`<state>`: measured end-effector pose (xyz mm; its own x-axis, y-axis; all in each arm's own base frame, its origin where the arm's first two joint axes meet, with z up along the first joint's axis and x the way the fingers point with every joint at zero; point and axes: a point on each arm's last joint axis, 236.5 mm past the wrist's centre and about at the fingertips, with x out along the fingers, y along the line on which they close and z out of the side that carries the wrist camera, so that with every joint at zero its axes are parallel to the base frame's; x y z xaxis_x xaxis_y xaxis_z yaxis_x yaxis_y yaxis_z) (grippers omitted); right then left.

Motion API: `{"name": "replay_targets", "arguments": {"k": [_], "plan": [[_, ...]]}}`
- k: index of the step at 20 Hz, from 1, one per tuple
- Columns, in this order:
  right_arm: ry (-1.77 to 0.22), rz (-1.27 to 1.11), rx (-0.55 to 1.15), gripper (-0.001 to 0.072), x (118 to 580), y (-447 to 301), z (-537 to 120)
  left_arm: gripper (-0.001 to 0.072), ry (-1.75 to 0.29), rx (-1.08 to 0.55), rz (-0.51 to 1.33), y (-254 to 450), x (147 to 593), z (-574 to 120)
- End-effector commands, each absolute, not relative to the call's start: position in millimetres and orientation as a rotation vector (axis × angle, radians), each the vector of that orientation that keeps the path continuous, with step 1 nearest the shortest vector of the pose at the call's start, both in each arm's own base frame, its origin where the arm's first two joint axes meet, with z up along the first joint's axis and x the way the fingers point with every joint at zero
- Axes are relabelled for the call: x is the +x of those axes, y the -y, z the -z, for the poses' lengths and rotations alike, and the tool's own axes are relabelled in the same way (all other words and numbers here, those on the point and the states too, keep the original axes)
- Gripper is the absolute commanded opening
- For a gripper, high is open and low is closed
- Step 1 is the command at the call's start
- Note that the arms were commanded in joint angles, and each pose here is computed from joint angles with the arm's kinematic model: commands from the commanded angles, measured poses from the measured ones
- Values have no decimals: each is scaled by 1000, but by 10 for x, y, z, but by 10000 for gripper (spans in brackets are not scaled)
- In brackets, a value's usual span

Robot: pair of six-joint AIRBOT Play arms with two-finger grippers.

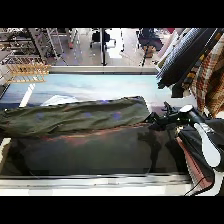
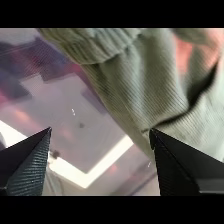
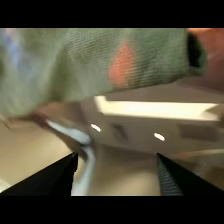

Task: Fold the clothes and pants, and hang the long-sleeved shirts on hangers.

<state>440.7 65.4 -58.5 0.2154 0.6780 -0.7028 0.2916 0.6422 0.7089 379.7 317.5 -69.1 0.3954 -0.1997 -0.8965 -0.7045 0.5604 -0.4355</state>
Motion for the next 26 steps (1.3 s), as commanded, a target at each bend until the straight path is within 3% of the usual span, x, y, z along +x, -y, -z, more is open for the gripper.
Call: {"name": "replay_targets", "arguments": {"k": [1, 7, 9, 10, 11, 12, 13, 14, 16, 21, 24, 26], "plan": [[-1248, -231, 993, 516, 4639, -789, 730, 707, -1128, -990, -429, -3184, 3944, 853], [-1128, -150, 960, 508, 5083, -882, 961, 673, -1056, -1099, -412, -2998, 4373, 1129], [-1115, -157, 960, 371, 5218, -886, 982, 399, -1064, -1092, -404, -2915, 4455, 1205], [-1103, -166, 964, 349, 5305, -906, 966, 247, -1058, -1081, -402, -2894, 4501, 1203], [-1091, -178, 956, 327, 5386, -931, 938, 197, -1046, -1078, -399, -2880, 4550, 1184], [-1073, -188, 941, 244, 5465, -927, 894, 88, -1036, -1088, -384, -2840, 4595, 1156], [-1049, -207, 919, 69, 5540, -922, 809, 15, -1028, -1091, -355, -2799, 4630, 1112], [-1043, -245, 886, 23, 5562, -935, 708, 13, -1021, -1090, -329, -2784, 4632, 1048], [-1097, -306, 765, 22, 5427, -916, 615, 12, -1020, -1022, -286, -2845, 4537, 877], [-1469, -390, 370, 21, 4384, -780, 747, 11, -1185, -715, -440, -3437, 3644, 618], [-1602, -414, 335, 21, 3778, -896, 841, 11, -1407, -499, -505, -3659, 2988, 603], [-1677, -431, 331, 22, 3280, -1001, 878, 11, -1460, -488, -540, -3746, 2743, 621]]}}
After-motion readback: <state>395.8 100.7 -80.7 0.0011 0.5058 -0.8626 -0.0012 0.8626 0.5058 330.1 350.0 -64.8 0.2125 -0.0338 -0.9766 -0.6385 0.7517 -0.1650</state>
